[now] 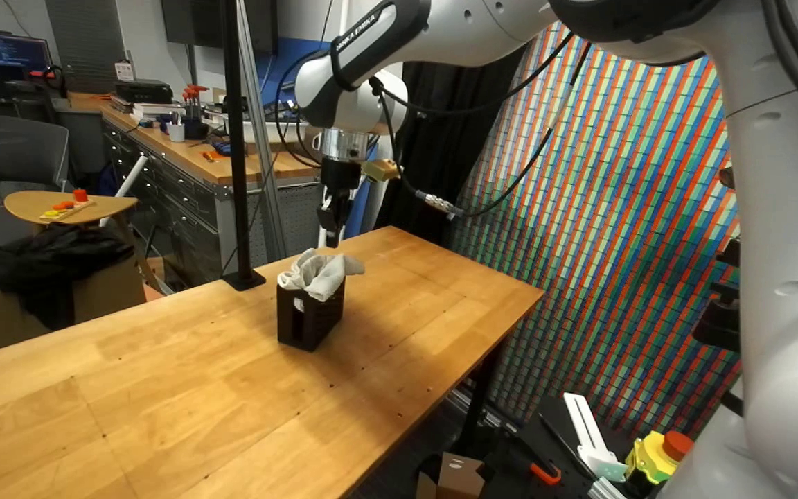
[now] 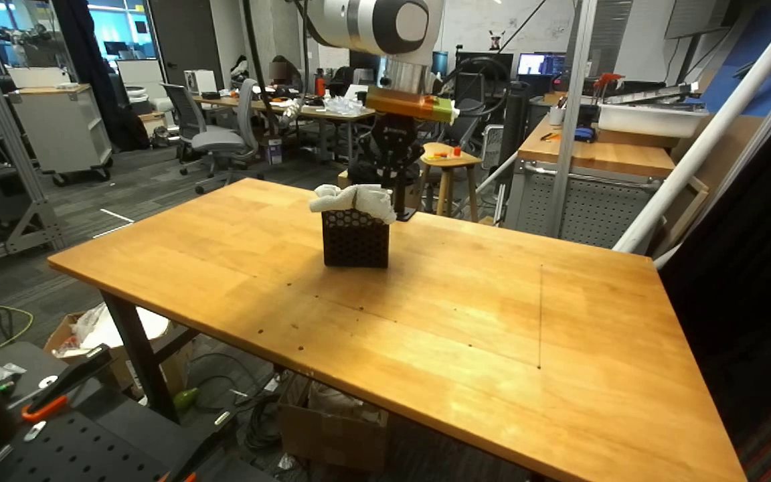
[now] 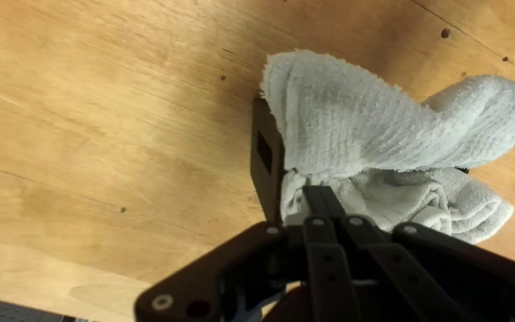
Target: Put the white towel in the black object
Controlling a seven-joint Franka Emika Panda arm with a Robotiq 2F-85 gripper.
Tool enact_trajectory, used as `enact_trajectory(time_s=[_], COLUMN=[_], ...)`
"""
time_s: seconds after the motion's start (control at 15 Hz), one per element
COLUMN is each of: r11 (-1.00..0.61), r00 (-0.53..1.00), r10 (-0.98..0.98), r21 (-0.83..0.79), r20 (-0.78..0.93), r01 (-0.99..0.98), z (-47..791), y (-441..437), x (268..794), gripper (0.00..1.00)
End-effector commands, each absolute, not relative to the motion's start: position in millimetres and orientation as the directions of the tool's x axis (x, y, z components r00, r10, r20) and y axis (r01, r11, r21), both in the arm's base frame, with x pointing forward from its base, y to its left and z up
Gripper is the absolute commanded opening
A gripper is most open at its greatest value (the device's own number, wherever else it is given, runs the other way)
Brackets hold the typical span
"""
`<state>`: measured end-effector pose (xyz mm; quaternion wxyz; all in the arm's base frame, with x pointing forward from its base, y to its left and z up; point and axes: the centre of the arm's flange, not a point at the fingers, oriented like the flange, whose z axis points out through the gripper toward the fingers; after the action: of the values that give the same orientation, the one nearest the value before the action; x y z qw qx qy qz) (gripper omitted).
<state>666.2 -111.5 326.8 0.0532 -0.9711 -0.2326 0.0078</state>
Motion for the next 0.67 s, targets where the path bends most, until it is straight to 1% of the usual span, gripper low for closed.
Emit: enact_trajectory(time_s=[0.0,0.27,0.6], r11=[-0.904,-0.922,-0.935], r00=[0.904,0.919,0.931], r10=[0.427,0.387,0.355], r21=[-0.012,-0.013,-0.061], r20=[-0.035,-0.075,-0.088], r01=[0.427,0.388,0.350], z=[378.2,384.4,356.8], y=[-116.1,-107.3,-64.7], x=[644.4,618.1,601.1], gripper=[0.02,0.02,0.02])
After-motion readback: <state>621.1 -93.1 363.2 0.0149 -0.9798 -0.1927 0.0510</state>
